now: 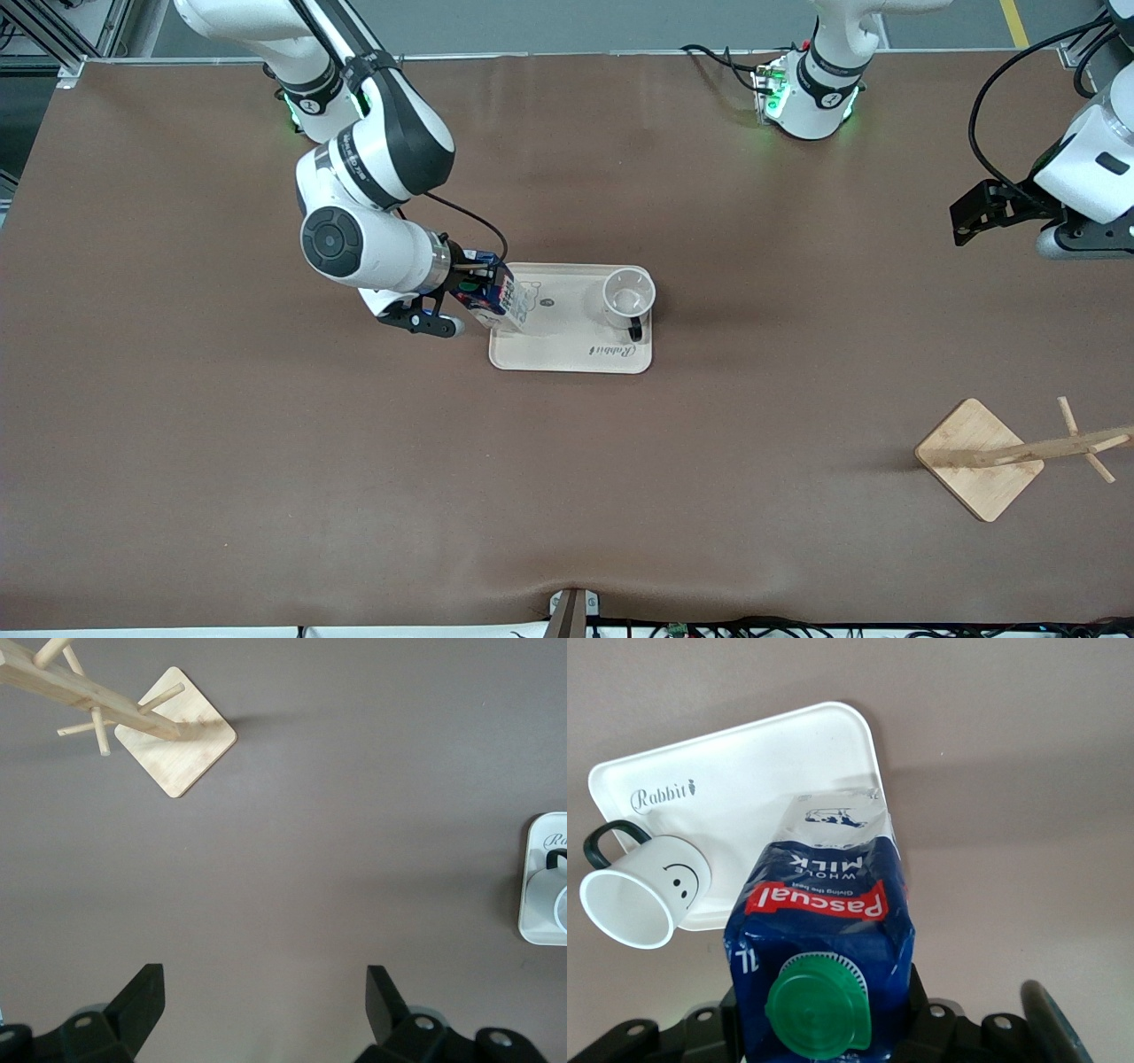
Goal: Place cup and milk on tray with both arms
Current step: 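Carry the milk carton with the right gripper toward the tray, then lower the milk carton onto the tray beside the mug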
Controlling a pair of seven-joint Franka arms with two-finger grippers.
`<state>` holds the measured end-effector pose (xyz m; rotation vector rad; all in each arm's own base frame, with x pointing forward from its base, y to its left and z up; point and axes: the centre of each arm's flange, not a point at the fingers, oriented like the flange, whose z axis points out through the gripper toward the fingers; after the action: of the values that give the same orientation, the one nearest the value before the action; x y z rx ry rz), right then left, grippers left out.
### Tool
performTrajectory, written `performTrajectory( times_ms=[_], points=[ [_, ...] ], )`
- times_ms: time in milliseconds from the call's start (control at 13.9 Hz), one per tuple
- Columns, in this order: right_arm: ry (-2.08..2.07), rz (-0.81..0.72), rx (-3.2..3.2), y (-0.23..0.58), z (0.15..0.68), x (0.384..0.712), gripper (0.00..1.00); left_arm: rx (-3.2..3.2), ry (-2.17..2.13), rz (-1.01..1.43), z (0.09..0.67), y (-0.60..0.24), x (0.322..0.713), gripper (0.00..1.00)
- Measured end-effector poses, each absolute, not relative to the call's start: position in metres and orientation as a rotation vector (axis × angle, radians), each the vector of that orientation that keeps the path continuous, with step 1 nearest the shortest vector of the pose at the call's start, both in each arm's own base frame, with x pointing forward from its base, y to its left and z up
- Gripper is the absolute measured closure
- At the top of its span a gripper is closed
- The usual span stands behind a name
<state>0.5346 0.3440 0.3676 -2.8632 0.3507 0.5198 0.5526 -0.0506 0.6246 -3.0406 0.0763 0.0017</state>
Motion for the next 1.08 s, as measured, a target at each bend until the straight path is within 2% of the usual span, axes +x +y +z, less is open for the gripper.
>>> performTrajectory(
  times_ms=[1078],
  points=[
    [0.278,0.546,-2.91,0.377,0.334,0.517,0.33,-3.041,0.069,0.006,0.623,-0.048,0.553,0.0]
  ],
)
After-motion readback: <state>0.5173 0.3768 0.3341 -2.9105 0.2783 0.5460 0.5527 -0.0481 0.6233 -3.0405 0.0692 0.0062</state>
